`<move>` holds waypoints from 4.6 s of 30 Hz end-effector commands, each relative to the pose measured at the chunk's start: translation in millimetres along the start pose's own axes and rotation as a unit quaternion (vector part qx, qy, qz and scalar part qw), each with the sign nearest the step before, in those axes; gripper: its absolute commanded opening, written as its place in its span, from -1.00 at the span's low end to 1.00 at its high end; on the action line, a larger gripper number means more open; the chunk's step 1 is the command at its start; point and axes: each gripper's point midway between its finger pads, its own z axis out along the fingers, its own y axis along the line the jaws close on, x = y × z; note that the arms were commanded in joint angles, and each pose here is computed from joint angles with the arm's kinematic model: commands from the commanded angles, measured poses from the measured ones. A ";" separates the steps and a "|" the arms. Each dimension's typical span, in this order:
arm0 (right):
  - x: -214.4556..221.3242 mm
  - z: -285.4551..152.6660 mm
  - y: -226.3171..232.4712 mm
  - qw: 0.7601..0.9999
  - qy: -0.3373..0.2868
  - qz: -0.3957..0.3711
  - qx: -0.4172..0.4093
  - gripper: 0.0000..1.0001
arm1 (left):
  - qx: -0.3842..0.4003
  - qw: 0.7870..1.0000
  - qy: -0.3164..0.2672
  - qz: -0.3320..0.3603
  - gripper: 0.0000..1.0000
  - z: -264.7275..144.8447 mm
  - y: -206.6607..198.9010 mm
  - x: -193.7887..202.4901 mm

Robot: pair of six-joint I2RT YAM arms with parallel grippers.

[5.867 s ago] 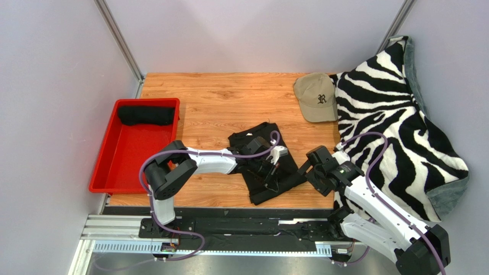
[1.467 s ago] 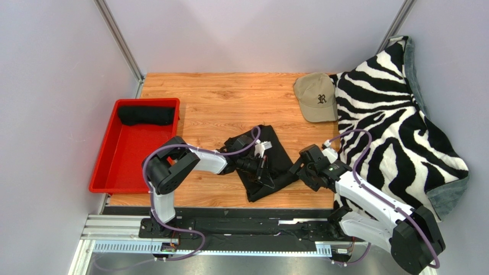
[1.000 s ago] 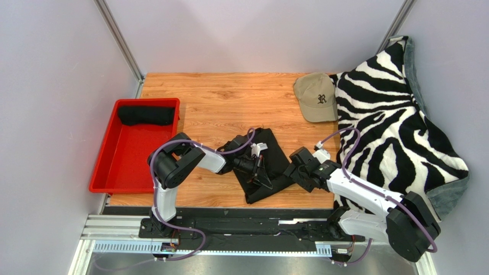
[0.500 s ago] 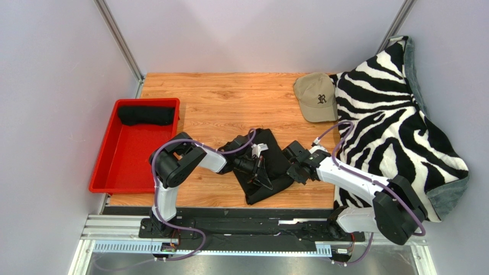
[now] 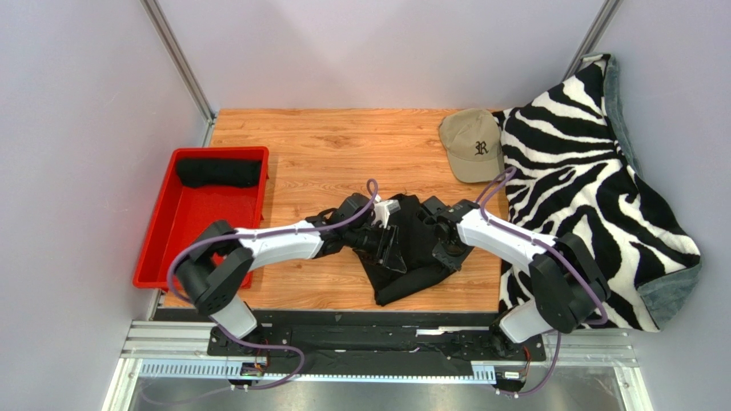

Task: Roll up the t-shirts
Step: Roll the T-shirt to the center of the board.

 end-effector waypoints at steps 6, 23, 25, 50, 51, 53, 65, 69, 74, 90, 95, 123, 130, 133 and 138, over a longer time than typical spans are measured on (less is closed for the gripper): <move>-5.3 0.3 -1.1 0.996 0.021 -0.023 0.089 -1.00 | -0.156 0.954 -0.072 0.247 0.09 -17.7 -24.0 5.8; -1.9 22.1 9.6 0.989 0.060 -0.043 0.128 -1.00 | -0.357 0.784 -0.082 0.502 0.38 37.7 -32.1 19.0; -1.4 23.4 9.3 0.989 0.062 -0.045 0.130 -1.00 | -0.373 0.771 -0.078 0.511 0.38 42.1 -25.3 18.5; -50.6 -49.3 12.7 0.993 -0.046 0.040 -0.105 0.49 | -0.190 0.904 -0.049 0.379 -1.00 41.6 -19.3 36.6; -49.5 -47.2 8.0 0.992 -0.050 0.046 -0.109 0.49 | -0.163 0.913 -0.038 0.371 -1.00 40.8 -25.2 40.7; -55.3 -61.7 7.6 0.984 -0.066 0.068 -0.153 0.48 | -0.122 0.932 -0.014 0.340 -1.00 39.5 -25.9 42.3; -23.4 -54.5 -6.8 0.971 -0.062 0.114 -0.200 0.43 | 0.046 0.991 0.097 0.084 -1.00 33.8 -16.4 47.3; -16.7 -53.5 -1.3 0.964 -0.068 0.129 -0.224 0.41 | 0.080 0.992 0.095 0.015 -1.00 32.4 -12.0 39.7; -3.1 -45.1 0.5 0.963 -0.070 0.133 -0.224 0.38 | 0.111 0.988 0.096 -0.055 -1.00 32.4 -5.6 34.1; -7.6 -21.6 29.2 0.950 -0.121 0.146 -0.247 0.27 | 0.150 0.973 0.117 -0.130 -1.00 33.4 -2.1 37.5; -6.0 -15.8 26.4 0.959 -0.123 0.130 -0.220 -0.44 | 0.148 0.974 0.118 -0.127 -1.00 33.1 -0.8 37.0; -15.5 -9.3 5.1 0.995 -0.060 -0.043 0.067 -1.00 | -0.149 0.956 -0.174 0.185 -0.05 -51.3 -25.1 -24.4; -14.4 0.4 17.8 0.992 -0.034 -0.068 0.102 -1.00 | -0.246 0.897 -0.212 0.300 -0.01 -49.5 -34.1 -17.8; -16.2 -1.5 17.6 0.990 -0.020 -0.071 0.123 -1.00 | -0.291 0.857 -0.216 0.365 0.12 -39.4 -46.5 -9.9; -13.7 0.2 22.5 0.990 -0.006 -0.073 0.123 -1.00 | -0.344 0.797 -0.208 0.450 0.17 -12.2 -58.1 4.8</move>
